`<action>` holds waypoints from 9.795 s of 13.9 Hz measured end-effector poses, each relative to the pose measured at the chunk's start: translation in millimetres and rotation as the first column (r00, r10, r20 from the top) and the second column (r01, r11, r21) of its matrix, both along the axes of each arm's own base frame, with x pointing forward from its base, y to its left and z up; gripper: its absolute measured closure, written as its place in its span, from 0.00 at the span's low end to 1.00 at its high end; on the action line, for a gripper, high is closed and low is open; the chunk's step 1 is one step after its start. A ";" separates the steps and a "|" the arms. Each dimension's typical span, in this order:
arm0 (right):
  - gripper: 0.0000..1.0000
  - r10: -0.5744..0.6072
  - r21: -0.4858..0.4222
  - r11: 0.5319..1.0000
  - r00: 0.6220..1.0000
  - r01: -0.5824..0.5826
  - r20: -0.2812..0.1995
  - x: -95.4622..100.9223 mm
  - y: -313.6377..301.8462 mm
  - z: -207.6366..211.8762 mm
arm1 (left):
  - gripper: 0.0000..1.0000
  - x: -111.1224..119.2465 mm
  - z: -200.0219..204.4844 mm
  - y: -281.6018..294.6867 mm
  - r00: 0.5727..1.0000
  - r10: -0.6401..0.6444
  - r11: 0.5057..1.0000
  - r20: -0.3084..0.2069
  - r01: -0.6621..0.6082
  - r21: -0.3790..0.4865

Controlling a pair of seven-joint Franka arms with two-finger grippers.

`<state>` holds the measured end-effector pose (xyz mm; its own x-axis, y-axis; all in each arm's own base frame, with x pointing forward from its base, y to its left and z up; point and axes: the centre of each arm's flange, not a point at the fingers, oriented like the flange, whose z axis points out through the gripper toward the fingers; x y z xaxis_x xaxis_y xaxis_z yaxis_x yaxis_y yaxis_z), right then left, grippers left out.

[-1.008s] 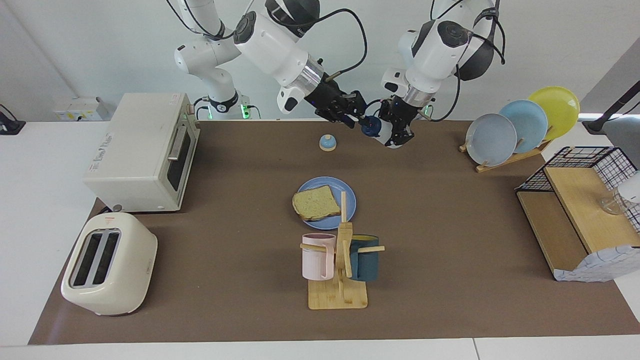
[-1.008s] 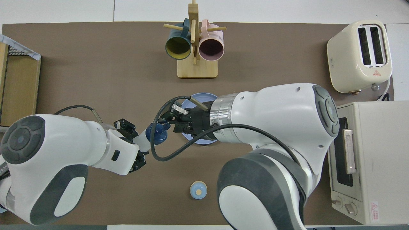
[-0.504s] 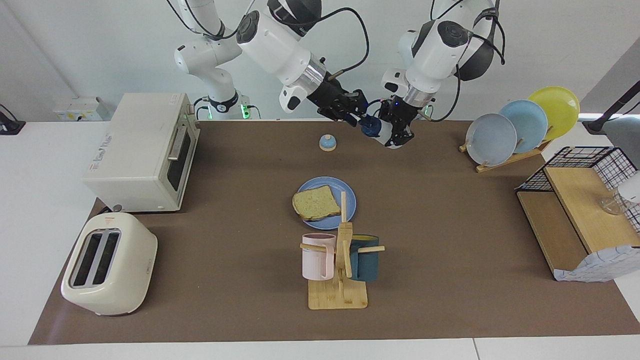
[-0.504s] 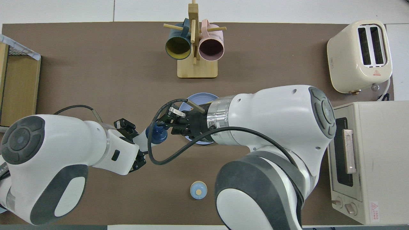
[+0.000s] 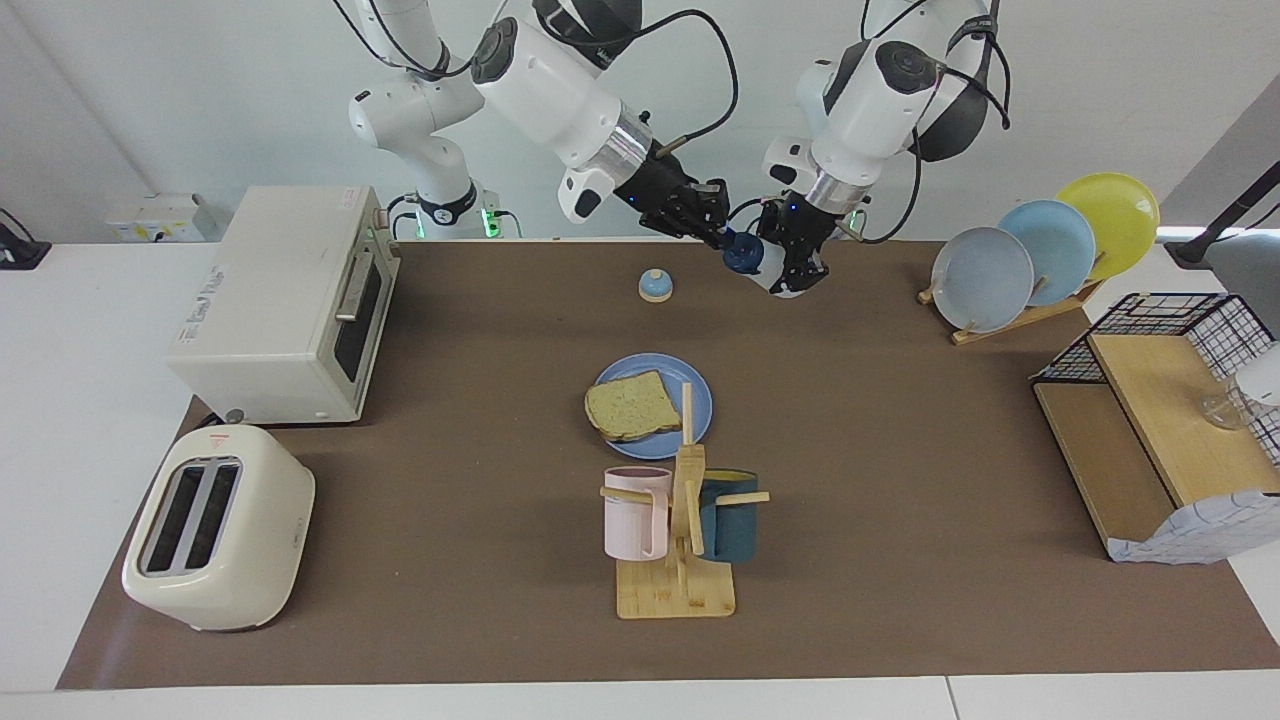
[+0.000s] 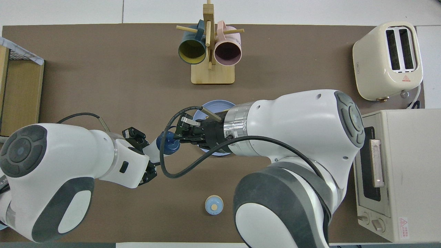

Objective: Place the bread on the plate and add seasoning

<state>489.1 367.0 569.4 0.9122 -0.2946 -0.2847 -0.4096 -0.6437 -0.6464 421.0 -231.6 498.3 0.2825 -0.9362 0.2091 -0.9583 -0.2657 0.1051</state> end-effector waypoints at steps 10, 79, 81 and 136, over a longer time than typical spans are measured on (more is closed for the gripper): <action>0.96 -0.120 0.130 0.982 0.986 0.134 -0.114 28.5 -38.6 -0.6 | 0.53 4.3 9.4 -2.1 0.999 0.004 1.000 0.043 -0.003 -0.022; 0.00 0.390 -0.687 0.647 0.918 -0.330 -0.073 56.7 -384.1 30.9 | 0.53 78.9 -158.2 -188.2 0.974 -0.209 0.132 0.088 -0.061 0.989; 0.00 0.390 -0.687 0.647 0.918 -0.330 -0.073 56.7 -384.0 31.2 | 0.53 73.3 -159.2 -194.8 0.971 -0.222 0.134 0.085 -0.055 0.989; 0.00 0.396 -0.669 0.646 0.911 -0.367 -0.117 50.7 -380.6 30.6 | 0.56 209.3 -225.1 34.5 0.431 0.829 0.559 0.357 -0.608 -0.563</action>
